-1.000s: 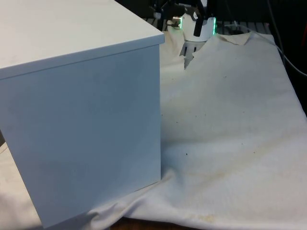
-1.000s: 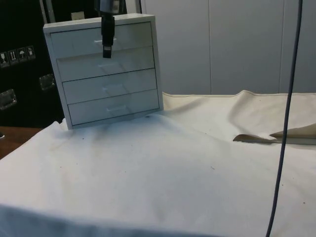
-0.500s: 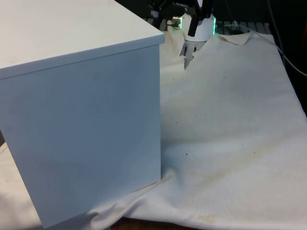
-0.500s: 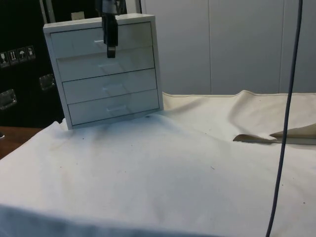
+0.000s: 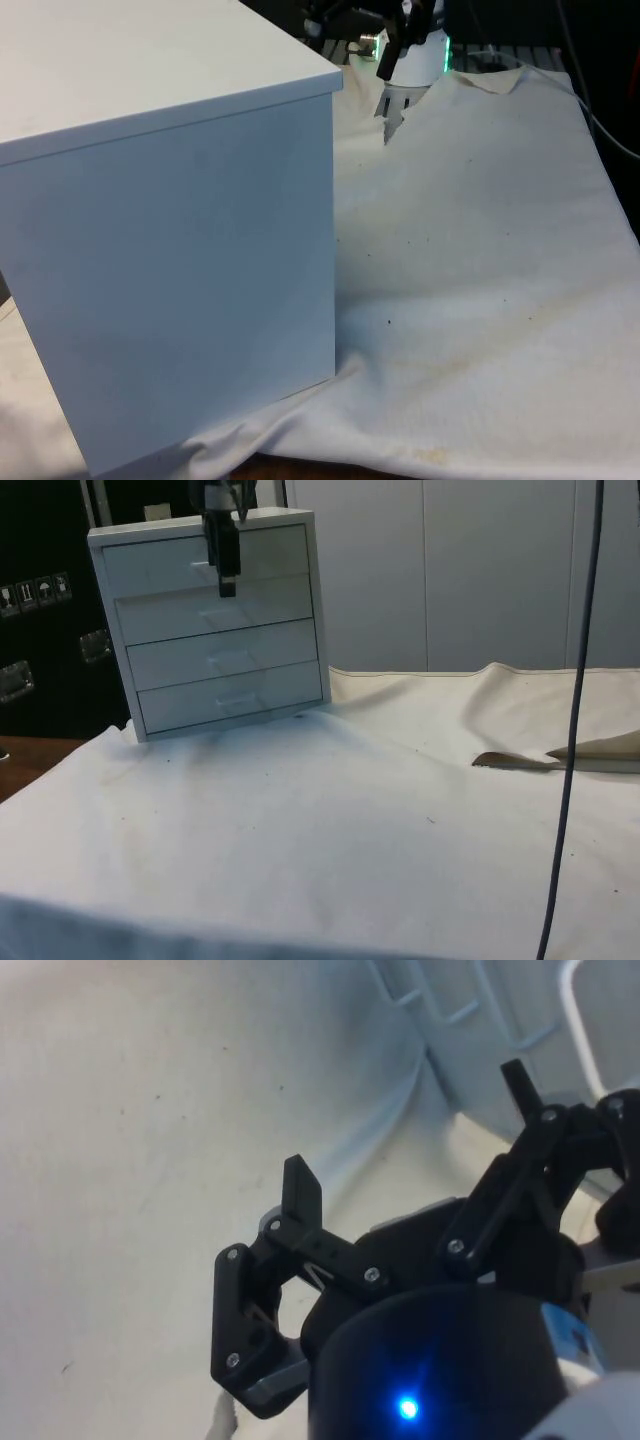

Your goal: Open the drawer, then close it.

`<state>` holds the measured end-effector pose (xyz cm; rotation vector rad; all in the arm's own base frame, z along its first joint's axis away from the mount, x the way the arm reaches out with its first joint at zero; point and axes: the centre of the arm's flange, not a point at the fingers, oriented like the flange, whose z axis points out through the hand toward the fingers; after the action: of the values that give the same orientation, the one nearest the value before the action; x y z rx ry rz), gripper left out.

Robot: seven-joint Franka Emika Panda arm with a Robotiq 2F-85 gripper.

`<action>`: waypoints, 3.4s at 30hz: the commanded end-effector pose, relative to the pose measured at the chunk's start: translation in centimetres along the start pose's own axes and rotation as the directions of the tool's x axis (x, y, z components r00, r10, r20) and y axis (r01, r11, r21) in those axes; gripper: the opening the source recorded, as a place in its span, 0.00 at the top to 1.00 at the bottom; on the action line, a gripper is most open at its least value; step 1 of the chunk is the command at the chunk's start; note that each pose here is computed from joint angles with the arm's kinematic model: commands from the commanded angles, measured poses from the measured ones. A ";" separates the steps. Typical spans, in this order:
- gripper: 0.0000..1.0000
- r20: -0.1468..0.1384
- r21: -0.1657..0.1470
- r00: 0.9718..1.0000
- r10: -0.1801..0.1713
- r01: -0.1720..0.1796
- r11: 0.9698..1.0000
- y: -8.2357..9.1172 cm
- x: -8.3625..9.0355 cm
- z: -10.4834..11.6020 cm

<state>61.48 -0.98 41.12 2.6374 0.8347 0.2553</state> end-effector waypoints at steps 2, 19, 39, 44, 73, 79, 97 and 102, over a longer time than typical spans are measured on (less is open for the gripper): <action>0.00 0.002 -0.005 1.000 -0.002 0.002 1.000 0.1 0.1 0.0; 0.00 0.053 -0.110 0.998 -0.035 0.040 0.993 0.7 0.6 0.4; 0.00 0.017 -0.219 0.999 -0.030 0.033 0.975 0.8 0.3 1.6; 0.00 -0.004 -0.225 0.999 -0.034 0.032 0.974 0.9 -0.1 1.9; 0.20 -0.022 -0.265 0.998 -0.065 0.057 0.963 1.4 -0.5 3.4; 0.59 -0.017 -0.260 0.998 -0.063 0.057 0.964 1.5 -0.7 3.2; 1.00 -0.022 -0.261 0.998 -0.059 0.051 0.964 0.4 -0.5 1.5; 1.00 -0.020 -0.252 0.998 -0.053 0.046 0.967 -1.0 -0.2 0.9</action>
<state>61.48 -1.00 39.79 2.3852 0.8126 0.3542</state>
